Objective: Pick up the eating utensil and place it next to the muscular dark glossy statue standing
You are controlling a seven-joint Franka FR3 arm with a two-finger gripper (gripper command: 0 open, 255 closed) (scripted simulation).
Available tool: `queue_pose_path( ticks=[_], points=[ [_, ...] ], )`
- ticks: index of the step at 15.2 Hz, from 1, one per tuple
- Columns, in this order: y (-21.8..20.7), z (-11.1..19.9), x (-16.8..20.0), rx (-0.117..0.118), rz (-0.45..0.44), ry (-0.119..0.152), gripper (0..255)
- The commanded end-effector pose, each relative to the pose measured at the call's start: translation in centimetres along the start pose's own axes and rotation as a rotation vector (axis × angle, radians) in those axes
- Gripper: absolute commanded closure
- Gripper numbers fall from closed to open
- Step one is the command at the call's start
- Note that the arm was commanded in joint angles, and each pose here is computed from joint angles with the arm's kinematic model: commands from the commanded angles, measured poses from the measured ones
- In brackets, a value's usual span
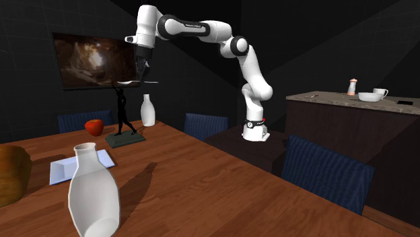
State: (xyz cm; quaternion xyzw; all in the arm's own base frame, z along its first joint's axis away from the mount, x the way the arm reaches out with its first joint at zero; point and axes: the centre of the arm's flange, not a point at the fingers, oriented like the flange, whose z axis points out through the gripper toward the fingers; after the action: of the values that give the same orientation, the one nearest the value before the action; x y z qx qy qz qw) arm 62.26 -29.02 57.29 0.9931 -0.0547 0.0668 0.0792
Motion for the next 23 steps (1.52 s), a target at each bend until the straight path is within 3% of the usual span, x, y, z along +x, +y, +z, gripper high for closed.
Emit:
queue_pose_path(
  ticks=[1,23],
  points=[
    [-0.1,1.1,-0.1,0.0,0.0,0.001,255],
    [-1.9,12.5,-1.7,0.0,0.0,0.001,255]
  ],
)
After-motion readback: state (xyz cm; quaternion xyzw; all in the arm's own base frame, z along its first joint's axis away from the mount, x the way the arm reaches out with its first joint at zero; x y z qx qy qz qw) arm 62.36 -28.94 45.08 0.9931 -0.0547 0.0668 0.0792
